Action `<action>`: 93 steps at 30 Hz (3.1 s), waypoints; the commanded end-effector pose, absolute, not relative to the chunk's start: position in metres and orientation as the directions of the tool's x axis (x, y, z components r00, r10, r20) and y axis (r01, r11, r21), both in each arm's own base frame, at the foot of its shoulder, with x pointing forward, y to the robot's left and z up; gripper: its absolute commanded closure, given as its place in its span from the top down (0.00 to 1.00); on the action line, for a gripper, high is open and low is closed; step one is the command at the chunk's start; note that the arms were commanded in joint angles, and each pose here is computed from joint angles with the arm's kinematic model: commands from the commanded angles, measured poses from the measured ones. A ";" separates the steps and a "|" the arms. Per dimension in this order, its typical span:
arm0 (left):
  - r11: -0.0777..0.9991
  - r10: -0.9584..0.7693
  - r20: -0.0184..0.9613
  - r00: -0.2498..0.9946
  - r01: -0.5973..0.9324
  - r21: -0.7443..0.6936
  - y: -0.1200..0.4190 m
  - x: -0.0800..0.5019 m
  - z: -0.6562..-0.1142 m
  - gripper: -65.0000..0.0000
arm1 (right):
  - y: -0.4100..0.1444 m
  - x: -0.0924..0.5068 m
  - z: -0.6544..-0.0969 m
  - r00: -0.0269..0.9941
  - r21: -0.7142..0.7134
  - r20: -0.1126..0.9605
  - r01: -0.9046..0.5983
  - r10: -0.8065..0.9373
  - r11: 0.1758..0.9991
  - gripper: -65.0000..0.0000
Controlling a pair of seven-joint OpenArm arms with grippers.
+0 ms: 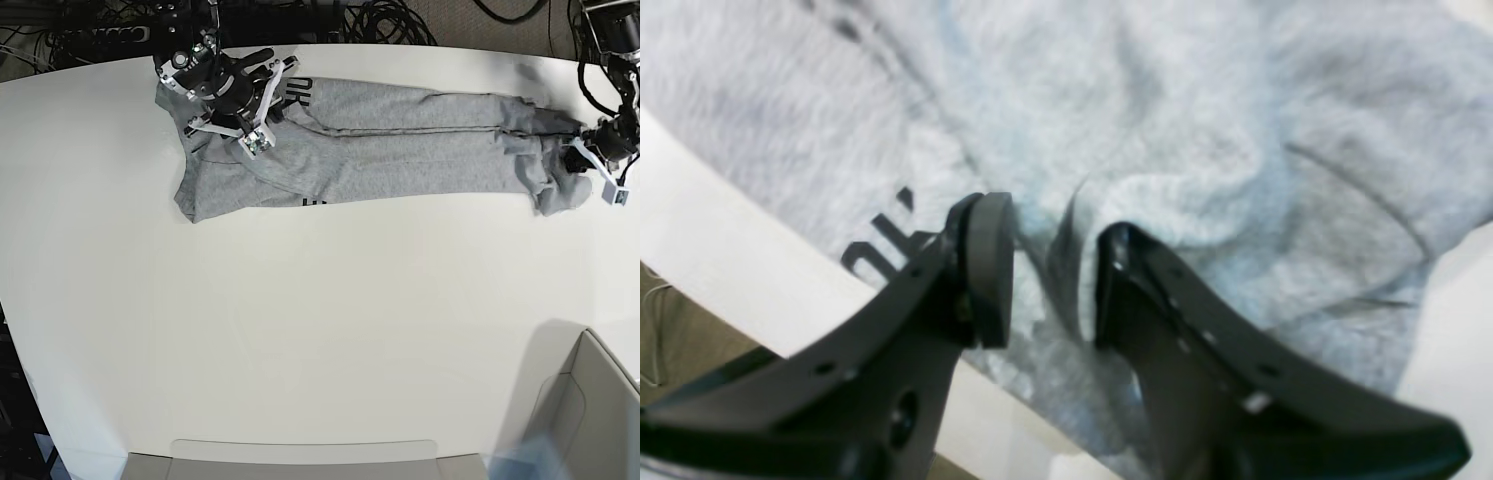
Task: Fold the T-shirt properly
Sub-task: 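Pinch the strip's ends with both grippers and hold them, then lift the strip end with the left gripper and fold it toward the right gripper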
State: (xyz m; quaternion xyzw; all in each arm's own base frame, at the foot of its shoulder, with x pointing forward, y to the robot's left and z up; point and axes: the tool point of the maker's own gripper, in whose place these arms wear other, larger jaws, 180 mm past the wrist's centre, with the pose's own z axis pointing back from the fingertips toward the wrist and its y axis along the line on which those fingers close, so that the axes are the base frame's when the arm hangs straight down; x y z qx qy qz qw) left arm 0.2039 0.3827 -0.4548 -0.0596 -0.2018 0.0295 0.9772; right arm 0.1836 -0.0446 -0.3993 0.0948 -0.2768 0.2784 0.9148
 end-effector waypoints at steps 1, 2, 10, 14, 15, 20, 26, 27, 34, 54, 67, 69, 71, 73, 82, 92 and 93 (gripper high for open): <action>0.996 0.083 0.267 0.960 -0.076 -0.037 0.404 0.179 -0.467 0.00 | -0.039 0.188 -0.390 0.672 0.023 0.594 -0.564 0.443 0.825 0.29; 0.993 0.116 0.273 0.955 -0.110 -0.035 0.412 0.181 -0.466 0.00 | -0.039 0.188 -0.391 0.673 0.024 0.593 -0.564 0.443 0.825 0.29; 0.983 0.163 0.295 0.941 -0.182 0.038 0.465 0.187 -0.430 0.00 | -0.039 0.181 -0.394 0.683 0.034 0.581 -0.564 0.443 0.825 0.29; 0.982 0.162 0.286 0.945 -0.183 0.049 0.470 0.190 -0.423 0.00 | -0.039 0.180 -0.394 0.685 0.037 0.581 -0.562 0.440 0.826 0.29; 0.982 0.157 0.283 0.946 -0.180 0.057 0.472 0.191 -0.418 0.00 | -0.039 0.180 -0.394 0.685 0.037 0.581 -0.562 0.440 0.826 0.29; 0.977 0.125 0.353 0.927 -0.176 0.118 0.483 0.208 -0.372 0.00 | -0.041 0.180 -0.395 0.685 0.032 0.577 -0.563 0.444 0.826 0.29; 0.973 0.033 0.397 0.917 -0.120 0.197 0.460 0.223 -0.325 0.00 | -0.040 0.182 -0.394 0.682 0.033 0.584 -0.562 0.440 0.827 0.29; 0.974 0.020 0.394 0.919 -0.108 0.202 0.453 0.224 -0.323 0.00 | -0.040 0.183 -0.394 0.681 0.032 0.585 -0.562 0.440 0.827 0.29; 0.974 -0.106 0.496 0.862 -0.009 0.224 0.387 0.238 -0.310 0.00 | -0.040 0.183 -0.393 0.680 0.031 0.586 -0.562 0.440 0.827 0.29; 0.977 -0.215 0.479 0.851 0.184 0.111 0.268 0.206 -0.345 0.00 | -0.039 0.184 -0.402 0.692 0.041 0.570 -0.563 0.443 0.825 0.29; 0.977 -0.182 0.493 0.851 0.215 -0.010 0.218 0.205 -0.362 0.00 | -0.039 0.183 -0.403 0.694 0.044 0.568 -0.563 0.443 0.825 0.29; 0.977 -0.174 0.495 0.851 0.212 -0.020 0.215 0.204 -0.363 0.00 | -0.039 0.183 -0.403 0.694 0.044 0.568 -0.563 0.443 0.825 0.29; 0.973 -0.188 0.487 0.853 0.231 -0.030 0.209 0.202 -0.366 0.00 | -0.040 0.183 -0.403 0.694 0.043 0.567 -0.563 0.444 0.825 0.29; 0.965 -0.209 0.477 0.854 0.259 -0.041 0.200 0.199 -0.370 0.00 | -0.040 0.183 -0.403 0.693 0.041 0.567 -0.564 0.445 0.825 0.29; 0.952 -0.224 0.482 0.847 0.295 -0.075 0.178 0.201 -0.373 0.00 | -0.039 0.184 -0.403 0.692 0.042 0.570 -0.563 0.443 0.825 0.29; 0.952 -0.227 0.487 0.843 0.297 -0.071 0.178 0.201 -0.370 0.29 | -0.040 0.183 -0.403 0.694 0.043 0.567 -0.563 0.444 0.825 0.29; 0.952 -0.230 0.493 0.839 0.300 -0.065 0.178 0.202 -0.368 0.33 | -0.039 0.183 -0.403 0.694 0.044 0.568 -0.563 0.443 0.825 0.29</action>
